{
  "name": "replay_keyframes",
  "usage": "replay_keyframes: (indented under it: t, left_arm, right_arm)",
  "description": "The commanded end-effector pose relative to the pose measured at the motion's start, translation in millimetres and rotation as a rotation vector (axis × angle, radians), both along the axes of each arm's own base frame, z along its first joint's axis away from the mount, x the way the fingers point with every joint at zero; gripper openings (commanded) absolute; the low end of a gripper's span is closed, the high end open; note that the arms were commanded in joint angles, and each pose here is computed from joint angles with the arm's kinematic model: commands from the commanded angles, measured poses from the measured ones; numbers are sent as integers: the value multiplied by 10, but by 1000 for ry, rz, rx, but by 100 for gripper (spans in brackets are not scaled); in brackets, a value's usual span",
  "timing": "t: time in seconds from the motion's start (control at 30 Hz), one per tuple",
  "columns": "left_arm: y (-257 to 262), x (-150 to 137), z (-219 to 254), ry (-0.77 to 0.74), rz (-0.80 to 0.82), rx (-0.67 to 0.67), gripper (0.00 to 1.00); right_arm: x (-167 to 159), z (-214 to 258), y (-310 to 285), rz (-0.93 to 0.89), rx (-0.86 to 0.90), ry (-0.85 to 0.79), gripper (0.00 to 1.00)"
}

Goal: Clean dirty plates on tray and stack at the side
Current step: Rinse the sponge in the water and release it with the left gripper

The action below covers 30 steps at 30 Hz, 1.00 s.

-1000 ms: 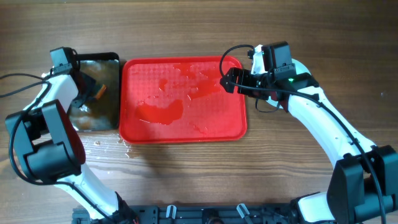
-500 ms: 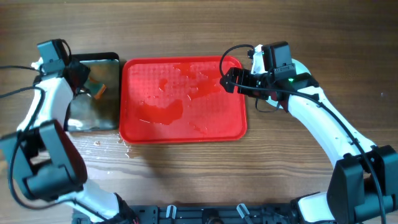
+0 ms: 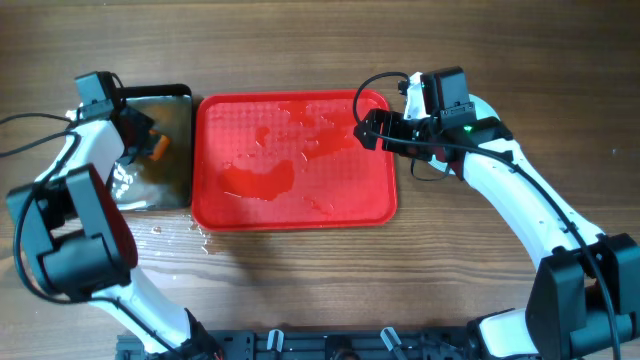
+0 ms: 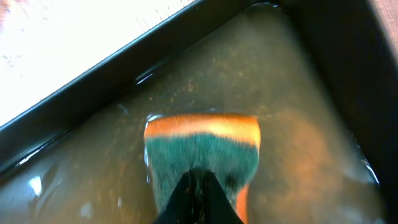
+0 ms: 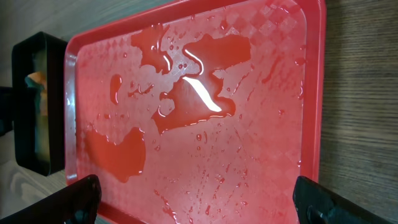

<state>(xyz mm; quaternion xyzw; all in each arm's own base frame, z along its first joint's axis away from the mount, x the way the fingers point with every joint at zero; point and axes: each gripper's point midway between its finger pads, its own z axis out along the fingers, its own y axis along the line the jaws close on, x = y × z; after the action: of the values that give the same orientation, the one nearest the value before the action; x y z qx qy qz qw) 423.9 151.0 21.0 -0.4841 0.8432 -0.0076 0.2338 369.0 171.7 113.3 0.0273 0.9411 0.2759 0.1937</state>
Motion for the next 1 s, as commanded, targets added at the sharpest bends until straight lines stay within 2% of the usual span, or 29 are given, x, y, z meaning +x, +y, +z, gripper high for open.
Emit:
replay_keyframes:
  t: [0.0, 0.13, 0.4, 0.53, 0.6, 0.7, 0.83, 0.93, 0.97]
  left_arm:
    - [-118, 42, 575, -121, -44, -9, 4]
    - [-199, -14, 591, -100, -56, -23, 4]
    - [-300, -207, -124, 96, -59, -89, 4]
    - [-302, -212, -384, 132, -59, -100, 8]
    - [-303, -222, -405, 139, -58, -102, 4]
    - [-331, -196, -201, 98, -67, -120, 4]
    - [-455, -92, 571, -80, -114, -147, 4]
    - [-561, -174, 1330, -236, -150, -131, 4]
    - [-583, -231, 1524, -273, -156, -119, 21]
  right_arm:
    - [-26, -32, -5, -1, -12, 5, 100]
    - [-27, -33, -6, -1, -12, 6, 100]
    - [-27, -34, -6, -1, -12, 6, 100]
    - [-26, -33, -6, -1, -12, 6, 100]
    - [-27, -33, -6, -1, -12, 6, 100]
    - [-30, -35, -4, -1, -12, 7, 100]
    - [-24, -31, -5, -1, -11, 5, 100]
    - [-26, -31, -6, -1, -12, 5, 100]
    - [-27, -32, -6, -2, -11, 6, 100]
